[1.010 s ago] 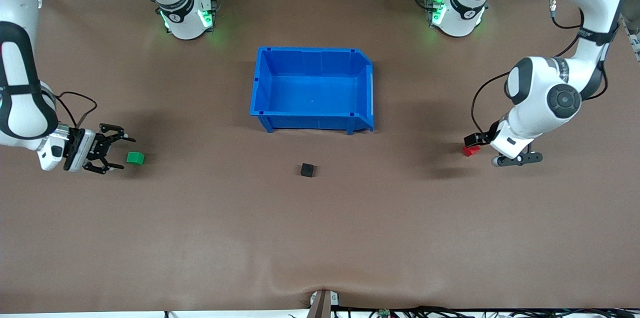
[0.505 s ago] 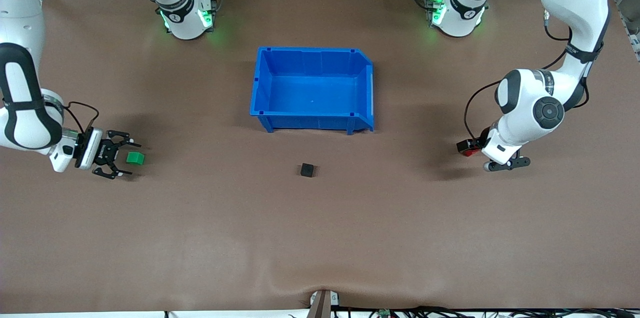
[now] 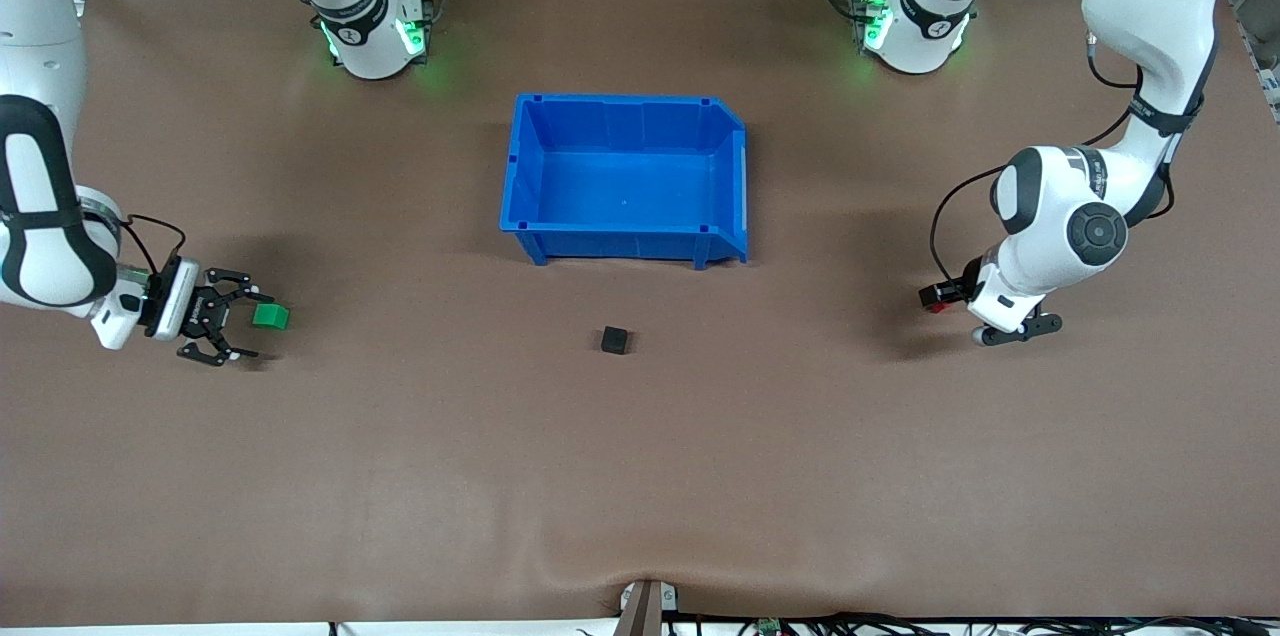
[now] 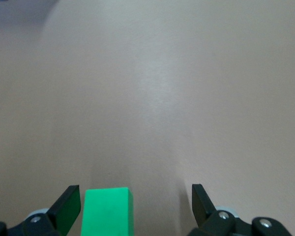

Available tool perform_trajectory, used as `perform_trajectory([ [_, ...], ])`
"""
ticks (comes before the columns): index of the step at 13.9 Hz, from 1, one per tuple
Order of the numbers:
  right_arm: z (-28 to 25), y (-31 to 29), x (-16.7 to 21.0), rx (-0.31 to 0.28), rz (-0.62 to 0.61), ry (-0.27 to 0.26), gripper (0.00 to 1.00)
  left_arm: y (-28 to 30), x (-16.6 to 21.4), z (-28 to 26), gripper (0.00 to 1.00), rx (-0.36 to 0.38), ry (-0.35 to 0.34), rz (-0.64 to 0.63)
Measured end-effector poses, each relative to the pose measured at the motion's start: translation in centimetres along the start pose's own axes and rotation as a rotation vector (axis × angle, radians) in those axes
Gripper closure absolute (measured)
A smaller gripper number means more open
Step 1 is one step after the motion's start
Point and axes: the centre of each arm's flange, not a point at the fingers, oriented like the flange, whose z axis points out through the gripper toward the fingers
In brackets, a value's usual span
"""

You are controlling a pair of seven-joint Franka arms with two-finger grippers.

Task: Attach green and red cubes to black cube
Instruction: 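Lower and close the right gripper on the green cube while the left gripper grasps red, then carry the green cube and red cube toward the black cube with both grippers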

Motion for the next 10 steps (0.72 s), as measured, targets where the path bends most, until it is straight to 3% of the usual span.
perform_trajectory([
  [1, 0.28, 0.38, 0.57, 0.015, -0.027, -0.032, 0.0, -0.21, 0.05, 0.13, 0.27, 0.0, -0.001, -0.017],
  [6, 0.84, 1.14, 1.48, 0.064, -0.043, -0.174, 0.0, -0.64, 0.19, 0.41, 0.33, -0.001, -0.004, -0.068],
  [7, 0.81, 1.12, 1.42, 0.069, -0.038, -0.184, 0.0, -0.68, 0.24, 0.37, 0.38, -0.002, -0.003, -0.083],
  [9, 0.71, 1.07, 1.3, 0.071, -0.035, -0.189, 0.01, -0.66, 0.36, 0.27, 0.6, -0.003, 0.0, -0.116],
  [10, 0.68, 1.06, 1.27, 0.073, -0.035, -0.192, 0.09, -0.6, 0.45, 0.2, 0.6, -0.004, 0.002, -0.127],
])
